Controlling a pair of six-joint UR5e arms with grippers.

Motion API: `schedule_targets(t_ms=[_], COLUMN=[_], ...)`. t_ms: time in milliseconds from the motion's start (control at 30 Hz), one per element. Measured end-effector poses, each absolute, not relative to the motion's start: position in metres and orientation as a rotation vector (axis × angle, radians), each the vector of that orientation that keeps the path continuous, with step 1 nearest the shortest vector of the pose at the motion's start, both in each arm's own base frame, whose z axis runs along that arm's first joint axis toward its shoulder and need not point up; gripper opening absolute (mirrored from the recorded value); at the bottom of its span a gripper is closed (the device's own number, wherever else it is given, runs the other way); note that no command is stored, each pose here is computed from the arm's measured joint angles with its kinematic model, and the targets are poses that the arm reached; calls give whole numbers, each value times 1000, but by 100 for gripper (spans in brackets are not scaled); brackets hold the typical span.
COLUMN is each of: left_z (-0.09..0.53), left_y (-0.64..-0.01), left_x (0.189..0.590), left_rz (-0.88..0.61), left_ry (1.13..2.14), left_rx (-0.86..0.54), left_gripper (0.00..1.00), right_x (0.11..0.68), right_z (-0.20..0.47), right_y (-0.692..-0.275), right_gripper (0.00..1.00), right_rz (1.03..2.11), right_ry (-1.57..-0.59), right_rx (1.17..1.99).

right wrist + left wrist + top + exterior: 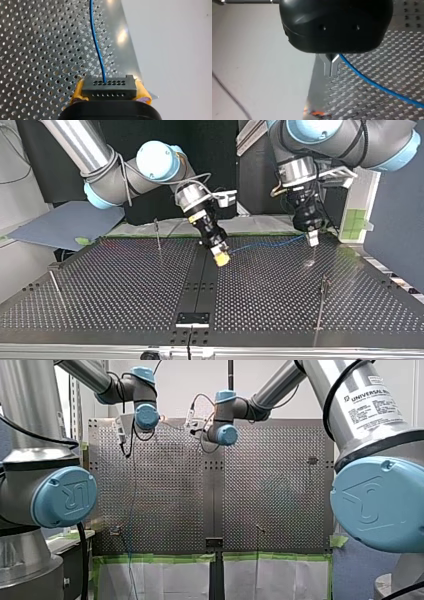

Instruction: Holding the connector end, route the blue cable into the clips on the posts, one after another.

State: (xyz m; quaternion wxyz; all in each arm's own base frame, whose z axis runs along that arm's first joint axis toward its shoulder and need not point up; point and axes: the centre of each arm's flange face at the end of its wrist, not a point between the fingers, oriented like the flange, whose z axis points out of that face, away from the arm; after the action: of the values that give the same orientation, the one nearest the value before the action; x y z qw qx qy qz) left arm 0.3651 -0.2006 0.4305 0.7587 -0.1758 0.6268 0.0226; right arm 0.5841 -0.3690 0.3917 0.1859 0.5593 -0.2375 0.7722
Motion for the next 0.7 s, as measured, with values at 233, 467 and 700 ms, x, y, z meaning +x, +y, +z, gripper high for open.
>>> schedule_targets(t_ms=[233, 467, 700], left_z=[449, 454, 450], left_y=[-181, -160, -143], left_x=[375, 382, 405], left_rz=[71, 102, 127], left_ry=[1350, 1365, 1389], left_rx=[-396, -373, -353], left_gripper=[0, 0, 0], right_x=[588, 592, 600], right_z=[387, 387, 399], right_y=[-369, -371, -369], right_gripper=[0, 0, 0], right_rz=[2186, 2200, 2233], right_ry=[-686, -681, -653], right_rx=[1586, 1583, 1572])
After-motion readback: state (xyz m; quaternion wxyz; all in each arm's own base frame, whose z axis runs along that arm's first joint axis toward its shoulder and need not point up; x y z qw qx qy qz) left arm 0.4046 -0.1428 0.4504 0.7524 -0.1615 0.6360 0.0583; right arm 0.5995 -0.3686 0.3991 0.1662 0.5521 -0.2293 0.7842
